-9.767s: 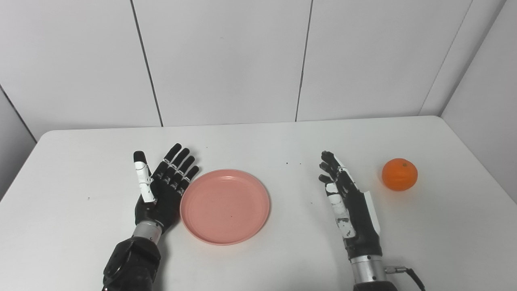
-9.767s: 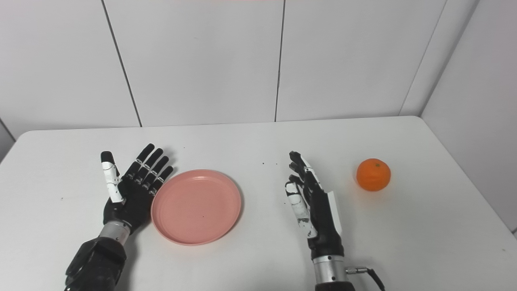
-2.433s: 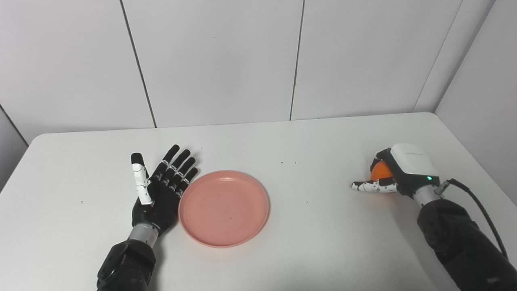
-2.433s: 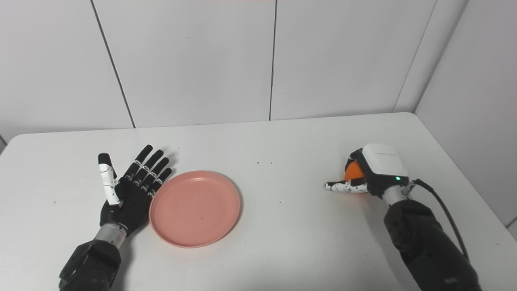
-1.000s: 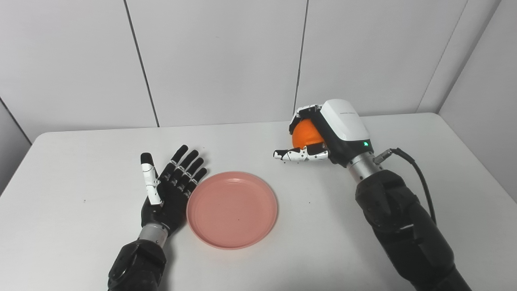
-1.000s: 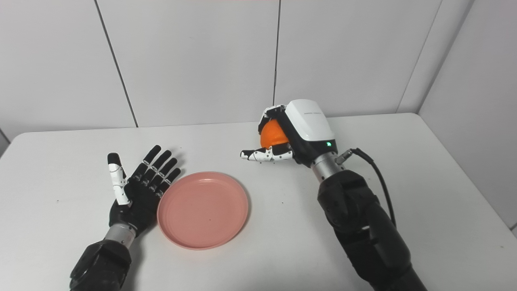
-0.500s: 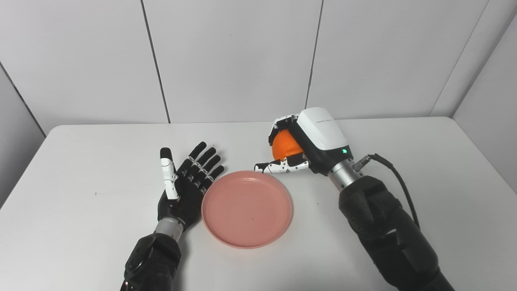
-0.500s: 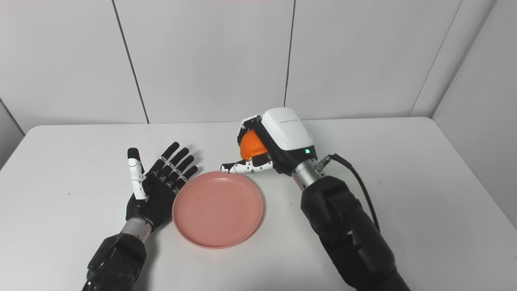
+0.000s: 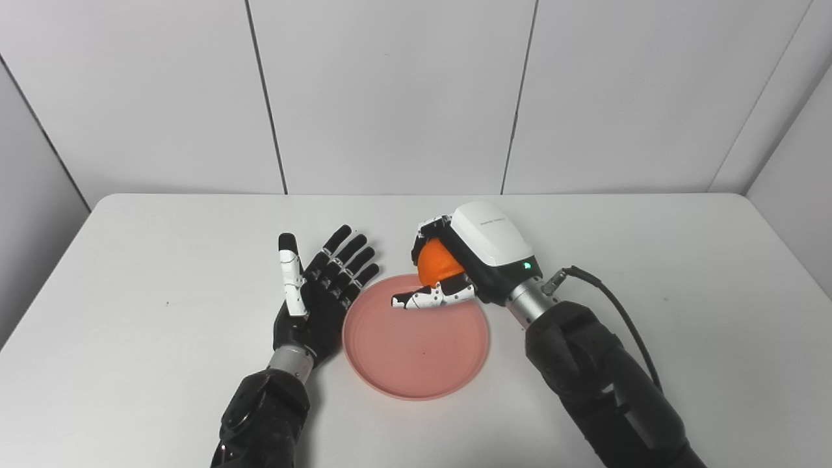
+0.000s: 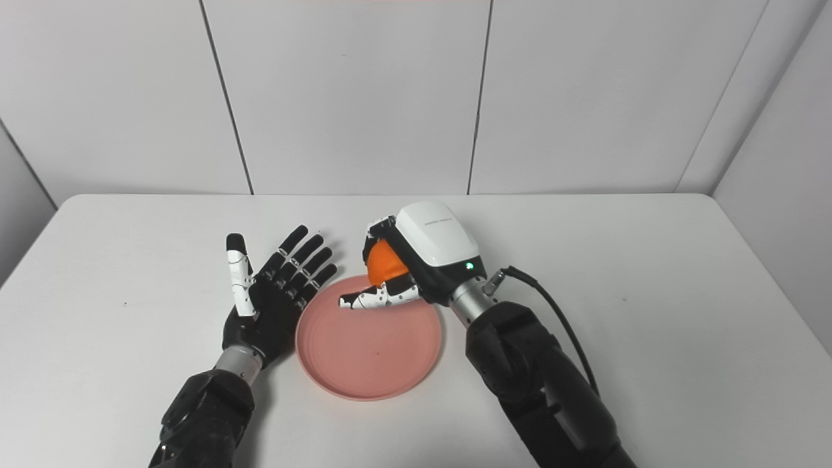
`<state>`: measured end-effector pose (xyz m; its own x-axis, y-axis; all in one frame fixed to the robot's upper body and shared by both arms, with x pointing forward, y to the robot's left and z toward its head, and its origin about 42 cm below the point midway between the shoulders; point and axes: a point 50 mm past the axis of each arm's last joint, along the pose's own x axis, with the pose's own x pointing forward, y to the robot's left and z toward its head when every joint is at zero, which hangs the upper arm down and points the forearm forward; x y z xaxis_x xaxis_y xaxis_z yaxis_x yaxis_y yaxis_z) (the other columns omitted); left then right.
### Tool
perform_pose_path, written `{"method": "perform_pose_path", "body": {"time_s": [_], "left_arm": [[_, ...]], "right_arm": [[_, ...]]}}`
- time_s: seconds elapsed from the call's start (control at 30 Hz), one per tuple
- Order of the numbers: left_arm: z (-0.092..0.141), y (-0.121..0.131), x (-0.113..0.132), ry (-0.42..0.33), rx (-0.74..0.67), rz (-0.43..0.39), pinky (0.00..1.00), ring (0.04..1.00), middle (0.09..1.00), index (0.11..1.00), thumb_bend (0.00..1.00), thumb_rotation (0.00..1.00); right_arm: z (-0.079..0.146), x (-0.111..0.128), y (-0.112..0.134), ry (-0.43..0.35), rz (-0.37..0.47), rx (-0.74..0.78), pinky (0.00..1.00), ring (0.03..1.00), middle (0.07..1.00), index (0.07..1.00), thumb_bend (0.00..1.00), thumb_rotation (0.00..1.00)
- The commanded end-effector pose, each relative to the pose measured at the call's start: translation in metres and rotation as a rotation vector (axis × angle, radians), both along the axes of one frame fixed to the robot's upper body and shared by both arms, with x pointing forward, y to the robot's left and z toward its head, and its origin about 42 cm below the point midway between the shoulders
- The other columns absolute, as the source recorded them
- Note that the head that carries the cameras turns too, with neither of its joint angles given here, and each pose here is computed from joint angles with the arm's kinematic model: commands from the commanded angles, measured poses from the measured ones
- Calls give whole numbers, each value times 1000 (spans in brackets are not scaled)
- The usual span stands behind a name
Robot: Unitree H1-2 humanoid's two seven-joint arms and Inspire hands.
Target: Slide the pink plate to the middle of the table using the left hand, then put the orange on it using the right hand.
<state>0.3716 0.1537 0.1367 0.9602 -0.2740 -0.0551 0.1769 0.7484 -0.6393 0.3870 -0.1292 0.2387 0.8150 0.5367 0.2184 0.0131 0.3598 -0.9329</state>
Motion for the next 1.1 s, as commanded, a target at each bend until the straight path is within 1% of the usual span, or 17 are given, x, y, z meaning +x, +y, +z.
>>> {"method": "perform_pose_path", "body": {"time_s": [0.0,0.07,0.1,0.2,0.4,0.53,0.6,0.77,0.87,0.93,0.97,1.03,1.07], "left_arm": [[-30,-3,-12,133,34,17,841,833,800,806,918,880],[-31,-3,-13,136,35,22,843,830,795,801,920,878],[-31,-3,-13,137,36,24,834,825,788,794,923,877],[-31,-3,-13,138,31,24,832,825,787,795,922,878],[-31,-4,-13,139,32,23,844,830,779,788,924,877],[-32,-4,-12,134,35,20,817,834,821,799,924,885],[-31,-4,-12,134,32,19,814,829,820,807,922,885],[-31,-4,-12,134,26,15,828,832,821,834,918,891],[-31,-5,-12,131,27,12,835,839,845,845,914,902],[-31,-5,-12,129,26,9,853,851,868,865,914,912],[-31,-5,-12,129,27,8,858,855,880,880,914,915],[-31,-5,-13,131,27,10,851,853,879,885,916,909],[-31,-4,-13,132,25,10,849,852,878,884,916,908]], "right_arm": [[24,2,11,-103,65,22,120,170,228,271,522,470],[20,2,14,-87,72,15,135,186,245,302,515,464],[19,1,15,-78,73,10,150,200,260,326,511,476],[16,0,17,-63,71,14,149,203,267,337,514,472],[15,1,22,-39,80,34,132,185,247,305,500,479],[13,0,25,-33,89,35,131,185,249,304,508,467],[12,-1,26,-21,88,35,137,191,255,311,509,482],[5,-3,28,12,91,9,135,187,250,304,501,518],[-3,-2,29,44,94,-9,141,193,253,311,499,524],[-9,-1,30,64,93,-24,146,202,265,328,502,496],[-12,-1,30,72,93,-33,163,222,291,372,510,437],[-18,1,31,80,97,-46,175,237,311,409,504,419],[-20,1,31,83,98,-50,176,238,313,412,504,415]]}}
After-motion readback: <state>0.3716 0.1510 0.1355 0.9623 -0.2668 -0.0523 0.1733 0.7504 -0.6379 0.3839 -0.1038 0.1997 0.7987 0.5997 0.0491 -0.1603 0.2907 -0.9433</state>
